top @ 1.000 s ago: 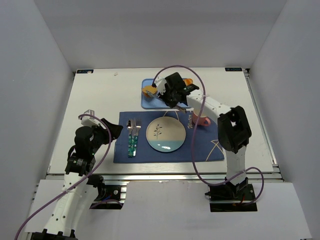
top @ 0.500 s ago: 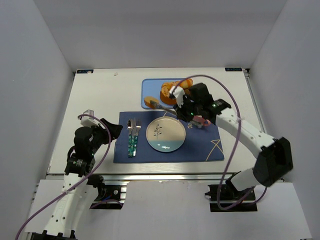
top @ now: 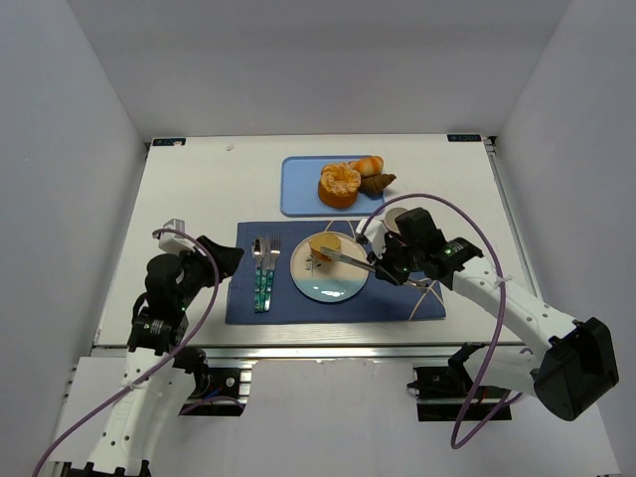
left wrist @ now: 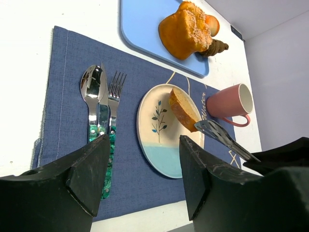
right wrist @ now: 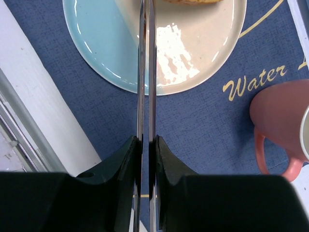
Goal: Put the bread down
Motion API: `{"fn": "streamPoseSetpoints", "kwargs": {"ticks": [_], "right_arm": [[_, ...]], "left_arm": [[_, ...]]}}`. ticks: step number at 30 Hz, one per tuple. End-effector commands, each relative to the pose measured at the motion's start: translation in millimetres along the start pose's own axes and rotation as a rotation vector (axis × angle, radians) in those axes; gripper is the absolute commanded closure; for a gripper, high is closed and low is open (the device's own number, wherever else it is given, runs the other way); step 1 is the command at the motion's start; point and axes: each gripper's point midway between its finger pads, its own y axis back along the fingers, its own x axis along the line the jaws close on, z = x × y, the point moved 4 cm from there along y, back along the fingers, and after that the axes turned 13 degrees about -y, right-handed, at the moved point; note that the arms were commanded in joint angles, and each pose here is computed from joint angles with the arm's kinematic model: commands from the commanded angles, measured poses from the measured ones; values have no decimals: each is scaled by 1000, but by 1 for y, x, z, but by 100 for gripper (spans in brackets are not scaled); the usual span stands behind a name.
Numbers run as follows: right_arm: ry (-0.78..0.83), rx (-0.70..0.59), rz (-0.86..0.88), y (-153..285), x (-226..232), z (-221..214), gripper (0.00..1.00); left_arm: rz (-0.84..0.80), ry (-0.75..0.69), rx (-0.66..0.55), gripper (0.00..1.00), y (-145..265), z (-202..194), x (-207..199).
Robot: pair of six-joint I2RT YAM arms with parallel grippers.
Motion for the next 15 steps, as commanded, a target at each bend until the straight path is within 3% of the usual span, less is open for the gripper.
{"fn": "streamPoseSetpoints", "kwargs": {"ticks": [1, 4, 7, 9, 15], "right_arm": [[35, -18, 11, 2, 1, 2, 84], [35, 1, 32, 0, 4, -5, 81], [34, 19, 51, 0, 7, -10, 63], [37, 17, 66, 2, 10, -11, 57], [34, -10, 88, 9, 14, -2, 55]], "left_arm": [[-18, 0, -32, 31, 7, 12, -7], [-13, 1, -43, 31, 11, 12, -7], [-12, 8, -51, 31, 13, 11, -7], [-14, 8, -51, 31, 14, 11, -7], [-17, 6, -50, 31, 12, 12, -7]]}}
